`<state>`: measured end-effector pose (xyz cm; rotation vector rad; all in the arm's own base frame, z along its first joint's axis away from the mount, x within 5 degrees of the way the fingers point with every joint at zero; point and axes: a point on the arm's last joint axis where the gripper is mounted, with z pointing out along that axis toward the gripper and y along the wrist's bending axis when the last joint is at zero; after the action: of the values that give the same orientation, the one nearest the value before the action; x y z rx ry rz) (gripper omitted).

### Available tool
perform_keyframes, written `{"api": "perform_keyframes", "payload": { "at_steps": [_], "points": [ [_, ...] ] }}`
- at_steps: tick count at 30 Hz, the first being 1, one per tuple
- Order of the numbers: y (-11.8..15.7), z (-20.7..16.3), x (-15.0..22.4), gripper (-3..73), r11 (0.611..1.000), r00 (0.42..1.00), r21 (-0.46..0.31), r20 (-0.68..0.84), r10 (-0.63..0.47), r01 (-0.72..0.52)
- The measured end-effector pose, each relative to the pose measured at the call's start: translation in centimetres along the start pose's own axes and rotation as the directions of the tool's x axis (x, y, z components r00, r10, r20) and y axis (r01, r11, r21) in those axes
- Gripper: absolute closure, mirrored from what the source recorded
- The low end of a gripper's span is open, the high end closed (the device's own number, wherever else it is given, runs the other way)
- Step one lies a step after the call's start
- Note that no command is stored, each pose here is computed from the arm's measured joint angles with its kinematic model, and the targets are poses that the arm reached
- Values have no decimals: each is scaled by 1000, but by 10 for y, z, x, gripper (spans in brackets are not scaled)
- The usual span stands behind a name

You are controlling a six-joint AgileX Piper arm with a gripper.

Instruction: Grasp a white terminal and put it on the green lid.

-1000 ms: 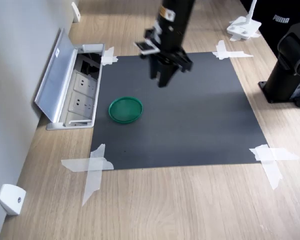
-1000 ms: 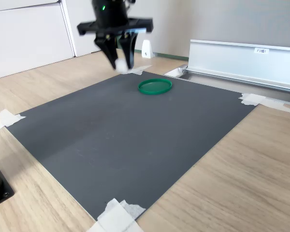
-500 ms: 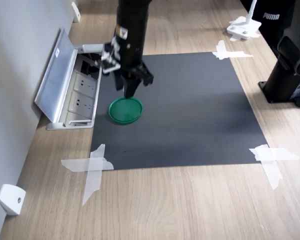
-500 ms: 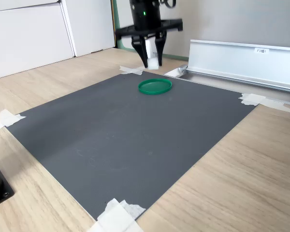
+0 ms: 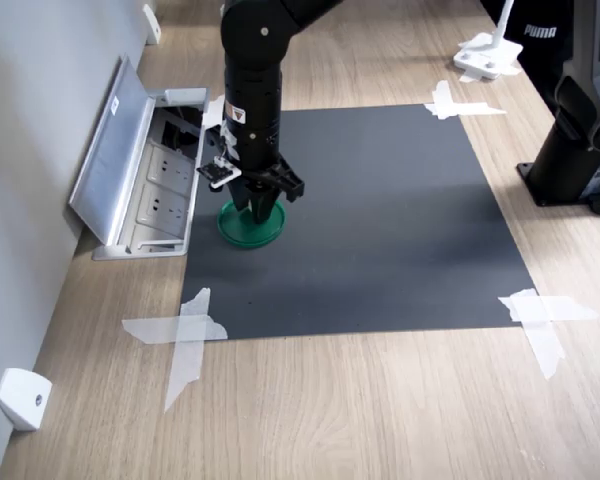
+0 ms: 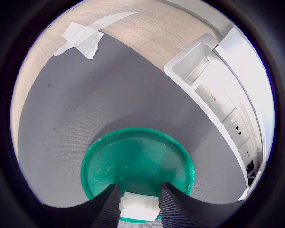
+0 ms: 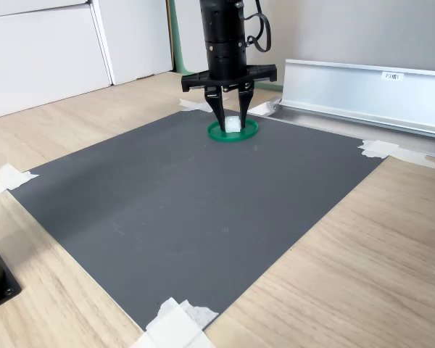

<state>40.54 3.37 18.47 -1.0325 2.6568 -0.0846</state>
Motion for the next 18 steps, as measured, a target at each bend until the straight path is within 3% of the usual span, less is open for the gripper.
{"api": "perform_keyframes", "payload": {
  "at_steps": [9, 14, 18],
  "points": [
    [2, -20, -5, 82, 999, 997, -3, 67, 39, -39],
    [1, -76, -10, 72, 995, 978, 84, 205, 33, -51],
    [8, -134, -7, 166, 987, 940, 140, 340, 31, -83]
  ]
}}
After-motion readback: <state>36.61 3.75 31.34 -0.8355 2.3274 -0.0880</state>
